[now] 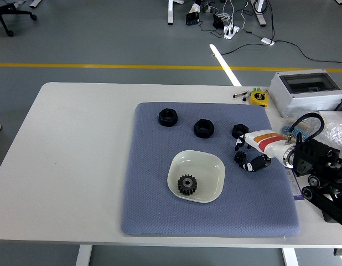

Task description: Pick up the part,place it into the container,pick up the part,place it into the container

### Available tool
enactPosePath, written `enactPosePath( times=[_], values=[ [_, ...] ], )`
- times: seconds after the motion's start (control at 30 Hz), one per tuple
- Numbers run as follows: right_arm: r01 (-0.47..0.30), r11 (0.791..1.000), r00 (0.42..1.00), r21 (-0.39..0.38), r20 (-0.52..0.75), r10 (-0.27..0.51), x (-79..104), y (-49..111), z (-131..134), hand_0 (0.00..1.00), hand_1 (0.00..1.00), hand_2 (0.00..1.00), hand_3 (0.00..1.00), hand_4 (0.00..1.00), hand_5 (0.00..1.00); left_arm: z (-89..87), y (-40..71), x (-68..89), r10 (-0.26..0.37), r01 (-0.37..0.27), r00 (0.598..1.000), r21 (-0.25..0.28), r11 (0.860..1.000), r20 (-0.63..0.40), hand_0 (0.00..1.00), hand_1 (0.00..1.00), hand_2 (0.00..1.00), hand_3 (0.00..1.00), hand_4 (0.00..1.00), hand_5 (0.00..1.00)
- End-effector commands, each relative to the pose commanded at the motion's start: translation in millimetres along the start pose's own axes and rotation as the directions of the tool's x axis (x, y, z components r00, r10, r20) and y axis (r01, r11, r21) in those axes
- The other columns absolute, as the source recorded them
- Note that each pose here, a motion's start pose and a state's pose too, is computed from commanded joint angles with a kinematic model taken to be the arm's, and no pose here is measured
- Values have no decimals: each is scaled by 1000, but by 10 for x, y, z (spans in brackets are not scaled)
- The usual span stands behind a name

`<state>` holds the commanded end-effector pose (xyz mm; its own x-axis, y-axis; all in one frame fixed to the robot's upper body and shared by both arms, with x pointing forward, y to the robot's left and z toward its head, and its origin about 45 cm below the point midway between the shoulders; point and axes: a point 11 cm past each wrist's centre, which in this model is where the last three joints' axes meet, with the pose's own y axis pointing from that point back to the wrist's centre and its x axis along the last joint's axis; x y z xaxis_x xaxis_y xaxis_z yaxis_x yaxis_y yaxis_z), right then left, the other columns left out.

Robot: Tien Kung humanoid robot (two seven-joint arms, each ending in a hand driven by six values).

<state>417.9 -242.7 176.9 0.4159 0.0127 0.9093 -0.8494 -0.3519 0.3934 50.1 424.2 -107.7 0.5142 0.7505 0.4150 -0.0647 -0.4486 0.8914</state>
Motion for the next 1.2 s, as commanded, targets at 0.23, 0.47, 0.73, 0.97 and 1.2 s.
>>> enactPosePath(
  times=[0.23,0.47,0.73,0.97,1.2],
  values=[
    [7,1000,1000,-10,7,-7,-23,0,42,425,513,594,566,701,185,21,1,15,2,-2,1000,-4,1000,2,662,538,570,563,639,614],
    [11,1000,1000,0,25,-11,-46,13,30,396,467,519,522,659,158,24,2,12,1,-1,1000,-4,1000,1,662,537,570,563,639,613],
    [18,1000,999,7,31,-19,-60,13,3,340,433,486,504,650,154,28,3,11,1,-1,1000,-4,1000,1,662,539,571,564,639,614],
    [21,1000,999,-3,40,-21,-46,18,32,334,412,471,496,627,151,29,2,14,2,-2,1000,-5,1000,0,665,537,572,563,639,614],
    [13,1000,999,-13,49,-13,-20,27,67,296,406,467,491,608,156,26,2,15,2,-2,1000,-4,1000,1,662,537,572,562,639,616]
  ],
)
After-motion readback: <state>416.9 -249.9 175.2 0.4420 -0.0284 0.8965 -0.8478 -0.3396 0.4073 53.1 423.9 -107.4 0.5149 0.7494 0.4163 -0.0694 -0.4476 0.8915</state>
